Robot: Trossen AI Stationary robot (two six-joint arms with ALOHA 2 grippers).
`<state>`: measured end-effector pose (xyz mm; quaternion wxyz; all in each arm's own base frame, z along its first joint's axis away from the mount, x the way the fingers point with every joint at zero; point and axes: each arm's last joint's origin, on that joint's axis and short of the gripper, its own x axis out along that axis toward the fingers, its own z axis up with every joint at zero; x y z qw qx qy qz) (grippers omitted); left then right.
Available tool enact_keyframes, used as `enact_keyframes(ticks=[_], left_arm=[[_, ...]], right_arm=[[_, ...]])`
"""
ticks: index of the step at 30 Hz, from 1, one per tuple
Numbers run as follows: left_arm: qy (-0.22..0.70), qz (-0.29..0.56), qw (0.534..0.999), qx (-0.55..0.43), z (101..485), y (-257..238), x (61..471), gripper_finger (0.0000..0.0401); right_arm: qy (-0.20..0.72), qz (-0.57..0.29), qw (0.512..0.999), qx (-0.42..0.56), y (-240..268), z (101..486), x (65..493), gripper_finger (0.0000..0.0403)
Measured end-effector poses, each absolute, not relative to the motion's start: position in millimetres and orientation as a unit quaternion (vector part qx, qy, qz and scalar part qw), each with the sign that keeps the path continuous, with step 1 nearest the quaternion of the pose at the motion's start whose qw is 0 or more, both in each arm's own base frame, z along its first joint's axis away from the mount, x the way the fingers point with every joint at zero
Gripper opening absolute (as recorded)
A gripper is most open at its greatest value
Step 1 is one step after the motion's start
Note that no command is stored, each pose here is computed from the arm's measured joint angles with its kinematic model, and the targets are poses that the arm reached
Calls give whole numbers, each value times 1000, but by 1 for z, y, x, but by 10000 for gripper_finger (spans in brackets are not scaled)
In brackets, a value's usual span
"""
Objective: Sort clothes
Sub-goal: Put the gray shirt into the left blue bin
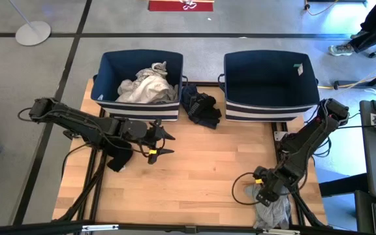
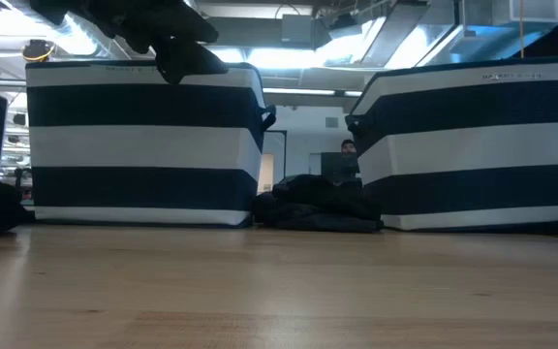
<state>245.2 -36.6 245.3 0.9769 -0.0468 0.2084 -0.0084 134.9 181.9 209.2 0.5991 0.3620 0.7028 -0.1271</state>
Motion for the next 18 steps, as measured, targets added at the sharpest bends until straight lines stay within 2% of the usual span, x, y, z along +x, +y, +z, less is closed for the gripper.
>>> enact_keyframes(ticks=[7,12,15,18], left_arm=[[207,-10,977,-42,245,-37,245,253],[208,-12,977,-35,245,-37,245,253],[208,-12,977,-35,245,-37,245,253],[208,-12,977,-35,245,-37,245,253]], right_arm=[[731,-144,582,326,197,185,137,231],[739,-111,603,277,206,165,145,230],[737,-96,624,242,209,157,148,210],[732,-83,644,207,209,151,150,168]])
